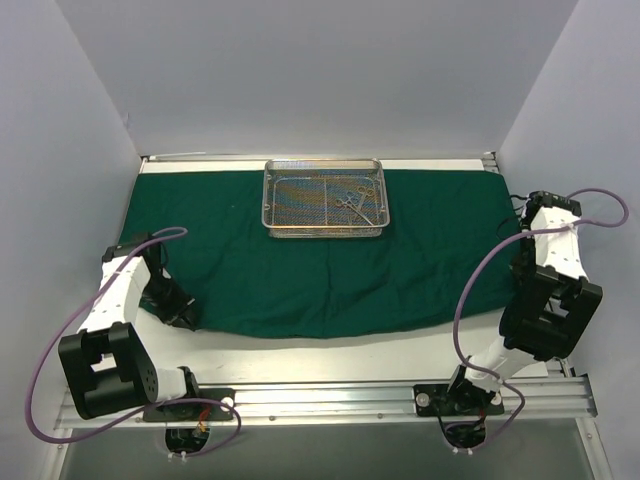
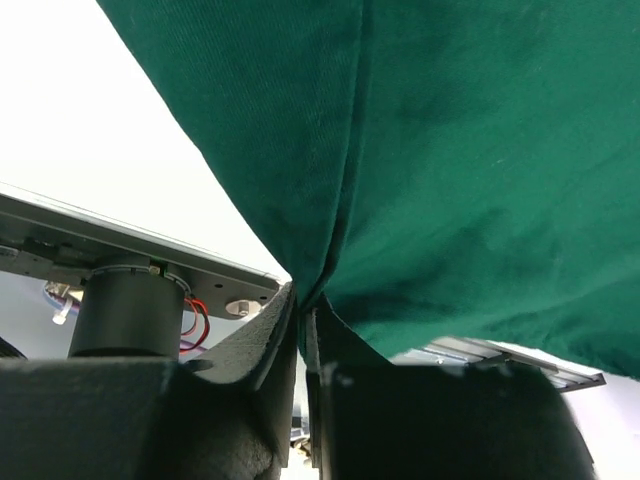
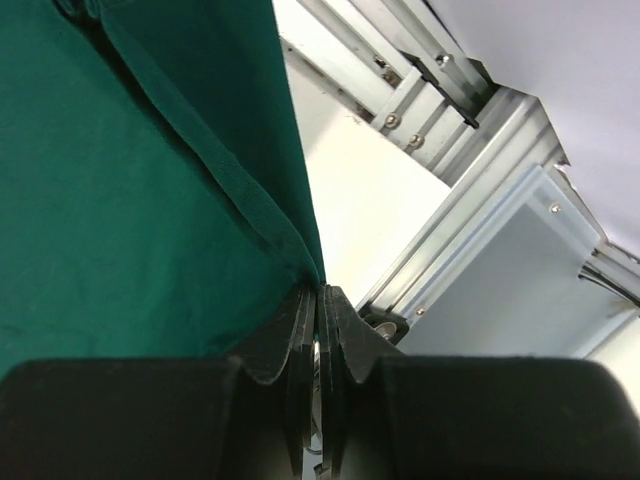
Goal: Open and lay out the surgical kit
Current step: Open the surgical kit at the center of the board.
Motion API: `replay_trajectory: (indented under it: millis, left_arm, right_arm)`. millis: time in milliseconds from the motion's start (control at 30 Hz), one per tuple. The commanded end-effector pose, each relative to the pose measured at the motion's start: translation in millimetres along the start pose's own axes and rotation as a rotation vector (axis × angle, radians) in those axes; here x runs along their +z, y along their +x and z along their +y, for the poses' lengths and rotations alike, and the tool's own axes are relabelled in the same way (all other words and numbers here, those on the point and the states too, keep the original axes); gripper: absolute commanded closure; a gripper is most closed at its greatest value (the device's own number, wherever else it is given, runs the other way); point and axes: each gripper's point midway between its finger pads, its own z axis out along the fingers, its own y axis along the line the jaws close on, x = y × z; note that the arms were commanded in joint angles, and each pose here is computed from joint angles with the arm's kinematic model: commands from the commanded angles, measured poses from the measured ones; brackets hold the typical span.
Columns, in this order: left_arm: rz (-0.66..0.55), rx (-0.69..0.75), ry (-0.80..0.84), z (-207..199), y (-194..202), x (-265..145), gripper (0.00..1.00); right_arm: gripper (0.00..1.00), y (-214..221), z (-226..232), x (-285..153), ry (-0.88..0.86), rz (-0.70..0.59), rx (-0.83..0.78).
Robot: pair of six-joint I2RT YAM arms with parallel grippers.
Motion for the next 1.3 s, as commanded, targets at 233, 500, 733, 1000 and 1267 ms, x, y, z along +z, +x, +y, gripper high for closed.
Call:
replay_trajectory:
  millis: [233,500,733,1000,1267]
  left_arm:
    - [0.089,-0.035,-0.016,5.9,21.6,-6.2,0.89]
    - [0.09,-0.093,-0.057,12.1,25.3,-9.2,0.8]
    - [0.059,-0.117,-0.053,13.2,30.0,-22.7,0.77]
    - [0.011,-0.119,-0.03,9.0,25.4,-49.7,0.45]
    - [-0.158,-0.124,0.037,-10.8,-7.5,-110.5,0.41]
  right_arm:
    - [1.0,14.7,-31.6,11.8,0.208,0.093,-0.013]
    - [1.0,21.3,-44.1,39.9,0.296,0.201,0.0]
    - [1.0,27.7,-41.2,60.5,0.37,0.288,-0.058]
    - [0.27,15.8,13.7,13.4,0.193,0.16,-0.198]
    - [0.17,-45.1,101.2,-80.9,-0.047,-0.242,-0.263]
